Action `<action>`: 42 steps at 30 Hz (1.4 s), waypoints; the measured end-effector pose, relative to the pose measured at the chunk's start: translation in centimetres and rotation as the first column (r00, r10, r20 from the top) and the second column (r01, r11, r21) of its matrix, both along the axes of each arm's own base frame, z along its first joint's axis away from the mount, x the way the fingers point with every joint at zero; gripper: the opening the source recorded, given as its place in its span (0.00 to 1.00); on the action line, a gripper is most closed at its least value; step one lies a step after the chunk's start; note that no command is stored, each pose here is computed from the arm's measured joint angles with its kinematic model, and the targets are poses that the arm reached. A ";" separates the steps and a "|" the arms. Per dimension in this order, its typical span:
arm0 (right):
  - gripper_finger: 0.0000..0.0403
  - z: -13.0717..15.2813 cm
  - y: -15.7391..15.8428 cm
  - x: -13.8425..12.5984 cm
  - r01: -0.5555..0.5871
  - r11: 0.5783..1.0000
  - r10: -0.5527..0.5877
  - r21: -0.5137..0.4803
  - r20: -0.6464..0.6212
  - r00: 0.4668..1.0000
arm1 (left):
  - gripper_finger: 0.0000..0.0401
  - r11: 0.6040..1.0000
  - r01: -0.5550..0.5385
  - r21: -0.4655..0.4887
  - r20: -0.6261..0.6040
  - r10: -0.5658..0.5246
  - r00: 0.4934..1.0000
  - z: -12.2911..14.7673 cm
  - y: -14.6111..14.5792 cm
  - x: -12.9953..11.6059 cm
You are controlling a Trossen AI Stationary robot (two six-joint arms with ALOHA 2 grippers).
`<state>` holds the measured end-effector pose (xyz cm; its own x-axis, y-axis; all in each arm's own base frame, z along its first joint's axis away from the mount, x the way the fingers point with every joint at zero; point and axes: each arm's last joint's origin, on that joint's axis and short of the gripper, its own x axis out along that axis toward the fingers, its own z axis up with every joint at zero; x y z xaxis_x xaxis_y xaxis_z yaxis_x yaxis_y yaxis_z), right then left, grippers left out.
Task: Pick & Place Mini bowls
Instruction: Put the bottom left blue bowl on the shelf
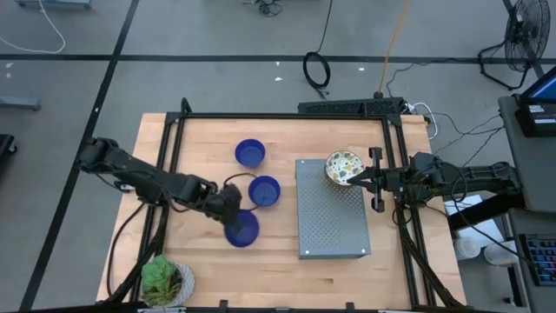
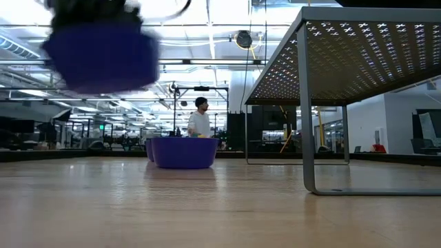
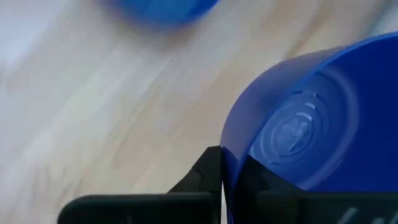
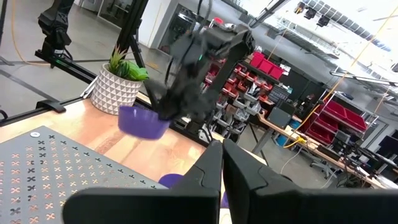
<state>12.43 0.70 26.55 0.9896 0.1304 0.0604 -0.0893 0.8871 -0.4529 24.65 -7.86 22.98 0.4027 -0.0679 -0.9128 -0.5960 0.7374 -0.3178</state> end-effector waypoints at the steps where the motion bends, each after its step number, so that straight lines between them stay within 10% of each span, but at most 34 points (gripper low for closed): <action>1: 0.00 0.0 0.0 0.0 0.000 1.000 0.000 0.000 -0.001 1.000 | 0.02 1.000 0.025 0.019 0.041 -0.025 0.999 1.0 0.0 0.5; 15: 0.00 0.3 -0.7 -0.5 0.246 0.968 -0.247 0.050 0.019 0.969 | 0.01 0.890 0.232 0.393 0.338 -0.374 0.863 12.4 0.8 5.6; 26: 0.00 0.8 -1.4 -1.6 0.462 0.881 -0.469 0.102 0.055 0.882 | 0.02 0.797 0.484 0.361 0.222 -0.577 0.786 12.6 2.8 13.6; 42: 0.00 0.6 -1.4 -1.6 0.459 0.881 -0.466 0.112 0.042 0.884 | 0.03 0.649 0.612 0.451 0.129 -0.726 0.675 9.6 4.3 21.1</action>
<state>10.85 -0.73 27.18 0.9292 -0.3508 0.1159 0.3687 0.8596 -0.3538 45.72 -3.53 32.54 0.6060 -0.1307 -0.7846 0.1799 0.9834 -0.0248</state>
